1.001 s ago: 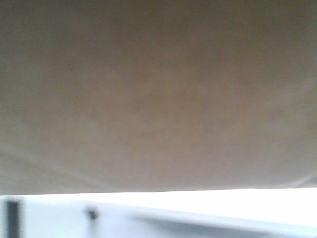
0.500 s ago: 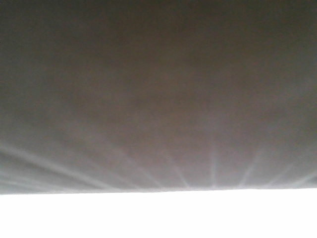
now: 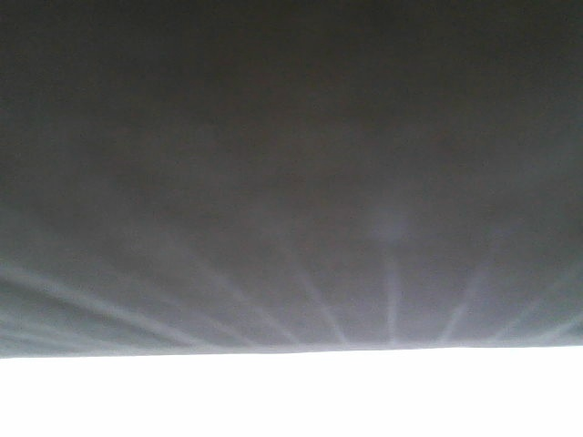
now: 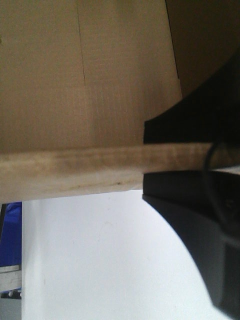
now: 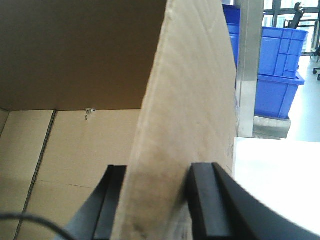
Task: Grab box from left shelf to table start
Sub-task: 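Carry the box with both grippers up to the white table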
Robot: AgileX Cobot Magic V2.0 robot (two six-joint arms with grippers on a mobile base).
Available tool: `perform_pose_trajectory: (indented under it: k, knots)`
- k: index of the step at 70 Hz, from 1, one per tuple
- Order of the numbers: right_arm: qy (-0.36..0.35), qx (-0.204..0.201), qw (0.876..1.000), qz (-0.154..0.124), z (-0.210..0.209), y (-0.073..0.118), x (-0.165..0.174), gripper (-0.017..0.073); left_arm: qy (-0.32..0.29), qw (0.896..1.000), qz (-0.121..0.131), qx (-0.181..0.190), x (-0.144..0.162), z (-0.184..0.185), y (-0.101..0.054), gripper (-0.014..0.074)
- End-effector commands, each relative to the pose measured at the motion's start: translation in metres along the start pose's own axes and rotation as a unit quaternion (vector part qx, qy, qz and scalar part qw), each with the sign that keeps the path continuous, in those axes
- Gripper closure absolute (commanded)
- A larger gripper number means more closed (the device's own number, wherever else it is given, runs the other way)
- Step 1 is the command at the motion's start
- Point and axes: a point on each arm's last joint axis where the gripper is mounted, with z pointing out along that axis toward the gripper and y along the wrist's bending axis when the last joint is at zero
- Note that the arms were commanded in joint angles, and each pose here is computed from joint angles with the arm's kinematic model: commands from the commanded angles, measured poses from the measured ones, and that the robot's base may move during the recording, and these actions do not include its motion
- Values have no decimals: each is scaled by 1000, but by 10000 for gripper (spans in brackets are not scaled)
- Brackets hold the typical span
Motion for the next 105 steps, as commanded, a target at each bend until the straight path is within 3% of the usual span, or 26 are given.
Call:
perform_pose_trajectory:
  k: [1,89,105]
  knots:
    - [-52,29,998,-27,0,-4,-15,501,32,999,1,20,3,-1,-3,685]
    - [-52,29,998,-26,0,-3,-15,501,31,999,1,20,3,-1,-3,685]
    - [-37,31,999,-23,13,-5,-21,501,-37,999,7,14,-20,-7,-4,685]
